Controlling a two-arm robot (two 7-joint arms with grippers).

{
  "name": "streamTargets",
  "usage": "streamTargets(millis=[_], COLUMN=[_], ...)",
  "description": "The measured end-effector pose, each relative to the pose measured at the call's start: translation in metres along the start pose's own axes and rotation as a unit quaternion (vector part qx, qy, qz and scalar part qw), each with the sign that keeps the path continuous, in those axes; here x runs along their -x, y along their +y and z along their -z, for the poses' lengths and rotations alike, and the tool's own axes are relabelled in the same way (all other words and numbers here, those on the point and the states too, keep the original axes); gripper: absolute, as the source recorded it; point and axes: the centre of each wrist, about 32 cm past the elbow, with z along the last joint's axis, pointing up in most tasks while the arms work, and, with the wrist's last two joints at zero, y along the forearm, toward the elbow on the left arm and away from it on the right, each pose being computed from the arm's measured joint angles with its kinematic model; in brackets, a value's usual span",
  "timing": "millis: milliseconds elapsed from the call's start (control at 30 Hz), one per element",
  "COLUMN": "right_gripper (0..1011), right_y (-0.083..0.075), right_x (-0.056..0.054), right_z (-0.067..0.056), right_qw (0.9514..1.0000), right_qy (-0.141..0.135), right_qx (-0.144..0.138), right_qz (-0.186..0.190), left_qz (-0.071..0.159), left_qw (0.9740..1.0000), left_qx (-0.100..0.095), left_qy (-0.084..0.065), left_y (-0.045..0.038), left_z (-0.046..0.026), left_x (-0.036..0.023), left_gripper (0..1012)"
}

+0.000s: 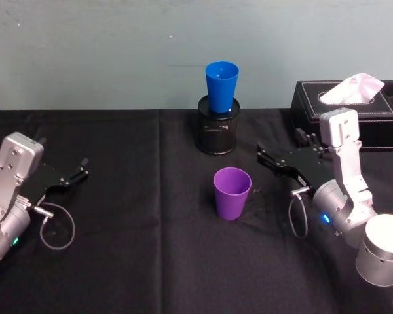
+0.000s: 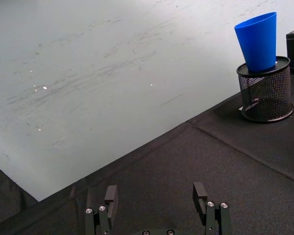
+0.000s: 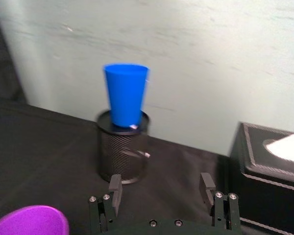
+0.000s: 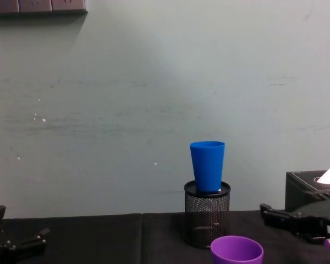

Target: Pick up one cup with a gripper and tap it against the other cup.

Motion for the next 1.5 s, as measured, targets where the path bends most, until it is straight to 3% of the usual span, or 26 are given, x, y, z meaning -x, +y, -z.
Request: streamTargets(millis=[233, 1500], right_gripper=[1002, 1002], right_y=[0.0007, 0.0008], right_x=[-0.0005, -0.0003], right_z=[0.0062, 0.0064], right_qw=[0.9994, 0.9993], right_qy=[-0.001, -0.002], right_qx=[0.018, 0.019], right_qz=[0.031, 0.033], left_qz=[0.000, 0.000], left_qw=[1.0000, 1.0000], left_qx=[0.000, 0.000], left_qy=[0.000, 0.000], left_y=[0.0000, 0.0000], left_z=[0.0000, 0.0000], left_x=[0.0000, 0.0000], left_gripper=[1000, 1000])
